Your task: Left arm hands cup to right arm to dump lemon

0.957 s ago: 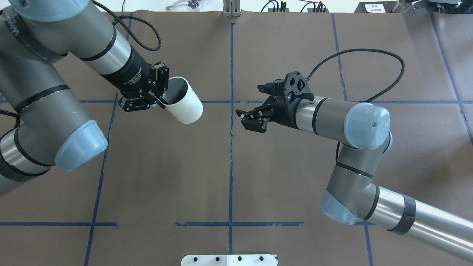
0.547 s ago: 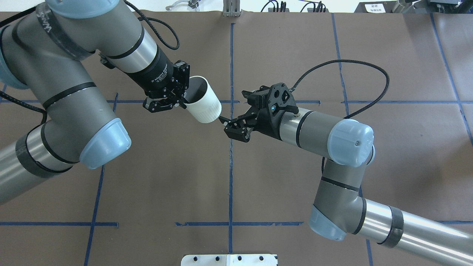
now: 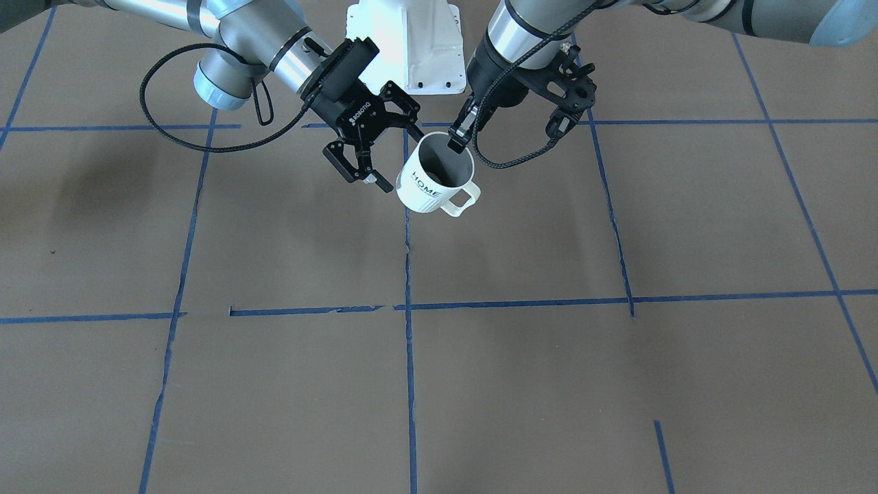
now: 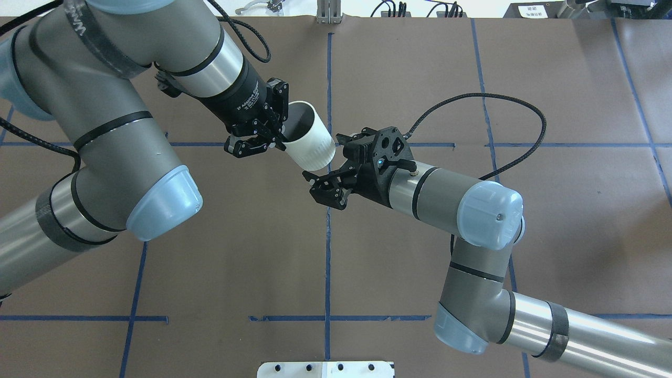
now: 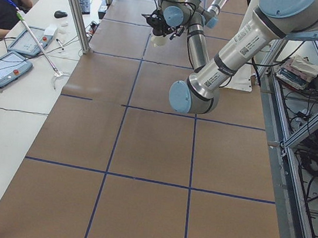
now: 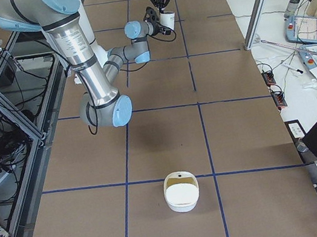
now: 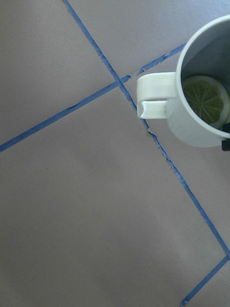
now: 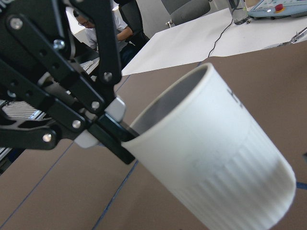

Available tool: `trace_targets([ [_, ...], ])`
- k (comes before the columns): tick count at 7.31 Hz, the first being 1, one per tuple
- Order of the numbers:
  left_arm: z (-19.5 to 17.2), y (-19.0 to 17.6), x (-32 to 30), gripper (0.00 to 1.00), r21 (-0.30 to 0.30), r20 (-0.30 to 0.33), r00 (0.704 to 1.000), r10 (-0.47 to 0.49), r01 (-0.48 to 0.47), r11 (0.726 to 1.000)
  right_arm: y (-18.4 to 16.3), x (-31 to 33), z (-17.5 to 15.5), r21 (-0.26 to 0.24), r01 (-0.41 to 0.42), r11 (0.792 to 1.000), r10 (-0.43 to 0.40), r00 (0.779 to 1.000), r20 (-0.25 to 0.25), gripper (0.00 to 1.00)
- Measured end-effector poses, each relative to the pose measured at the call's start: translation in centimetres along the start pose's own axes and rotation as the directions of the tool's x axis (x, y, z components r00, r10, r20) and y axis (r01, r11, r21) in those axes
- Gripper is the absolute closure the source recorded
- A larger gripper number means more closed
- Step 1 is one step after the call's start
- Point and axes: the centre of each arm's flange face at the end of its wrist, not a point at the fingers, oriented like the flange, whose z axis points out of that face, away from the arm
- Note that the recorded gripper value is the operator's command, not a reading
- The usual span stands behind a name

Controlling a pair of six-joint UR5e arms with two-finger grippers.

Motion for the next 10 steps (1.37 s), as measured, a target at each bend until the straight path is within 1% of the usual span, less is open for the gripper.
trace_targets([
  [2,0.7,1.1,-0.4,1.0,-0.013,0.013,1.0,0.008,-0.008,1.0,0.1,0.0,0.0,-0.001,0.001,1.0,-0.001,1.0,0.0,0.0],
  [5,1.2,1.1,-0.6,1.0,-0.015,0.023,1.0,0.013,-0.012,1.0,0.2,0.1,0.0,-0.004,0.009,1.0,-0.009,1.0,-0.002,0.0],
  [10,0.6,2.0,-0.7,1.0,-0.033,0.012,1.0,0.023,-0.023,0.999,0.6,0.0,0.0,-0.01,0.013,1.0,-0.013,1.0,-0.002,0.0],
])
